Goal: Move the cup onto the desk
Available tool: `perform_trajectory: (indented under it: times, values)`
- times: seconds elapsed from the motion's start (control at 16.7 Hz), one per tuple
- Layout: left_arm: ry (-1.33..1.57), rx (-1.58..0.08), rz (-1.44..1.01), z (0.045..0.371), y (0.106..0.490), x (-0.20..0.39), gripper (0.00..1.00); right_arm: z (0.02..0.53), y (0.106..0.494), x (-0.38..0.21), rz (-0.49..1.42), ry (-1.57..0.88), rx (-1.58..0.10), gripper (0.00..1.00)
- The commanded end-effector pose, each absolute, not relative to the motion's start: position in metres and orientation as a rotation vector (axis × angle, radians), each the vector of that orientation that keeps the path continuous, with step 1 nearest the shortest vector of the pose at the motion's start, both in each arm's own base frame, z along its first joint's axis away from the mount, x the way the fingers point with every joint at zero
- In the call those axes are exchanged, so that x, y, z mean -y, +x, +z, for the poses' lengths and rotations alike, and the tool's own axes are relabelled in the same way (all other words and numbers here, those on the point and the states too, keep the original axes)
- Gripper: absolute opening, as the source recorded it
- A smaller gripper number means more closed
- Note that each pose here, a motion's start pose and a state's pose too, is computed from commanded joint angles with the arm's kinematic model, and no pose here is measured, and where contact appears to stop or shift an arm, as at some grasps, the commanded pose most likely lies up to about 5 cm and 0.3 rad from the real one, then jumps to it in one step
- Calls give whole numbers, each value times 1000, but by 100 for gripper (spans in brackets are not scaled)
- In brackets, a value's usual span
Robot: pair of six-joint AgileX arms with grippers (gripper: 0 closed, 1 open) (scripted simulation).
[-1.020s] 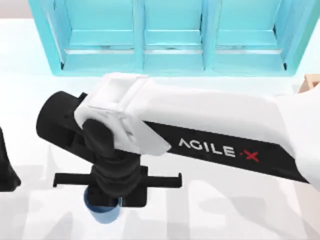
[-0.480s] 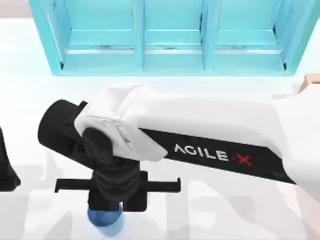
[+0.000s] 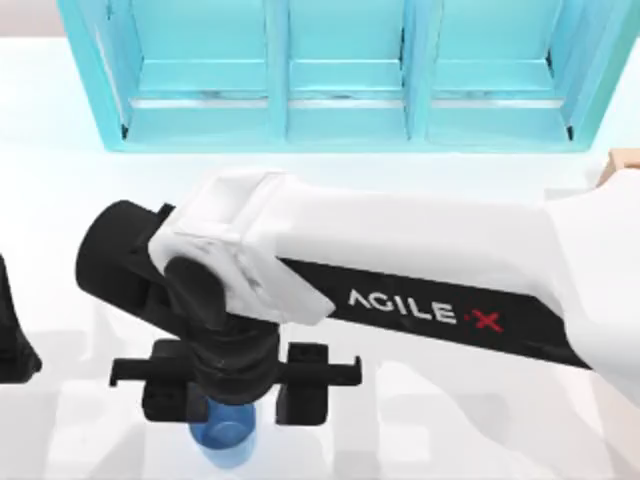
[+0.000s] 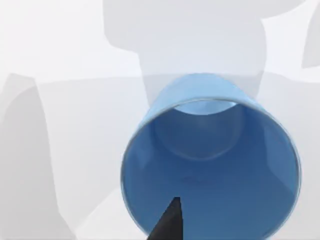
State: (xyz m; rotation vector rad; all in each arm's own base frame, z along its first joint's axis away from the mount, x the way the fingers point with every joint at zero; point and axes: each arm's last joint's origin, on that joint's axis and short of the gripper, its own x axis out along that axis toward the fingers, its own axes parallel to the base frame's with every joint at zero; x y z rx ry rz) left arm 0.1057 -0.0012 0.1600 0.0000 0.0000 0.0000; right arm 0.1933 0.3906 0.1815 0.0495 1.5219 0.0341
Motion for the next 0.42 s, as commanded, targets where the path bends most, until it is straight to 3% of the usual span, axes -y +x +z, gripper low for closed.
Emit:
perform_trajectory:
  times: [0.12,0.42]
  values:
    - [0,0,0,160,106,1,100,181,193,-391,34,50,-1522,100]
    - [0,0,0,160,106,1,100,181,193,-391,34,50,-1522,100]
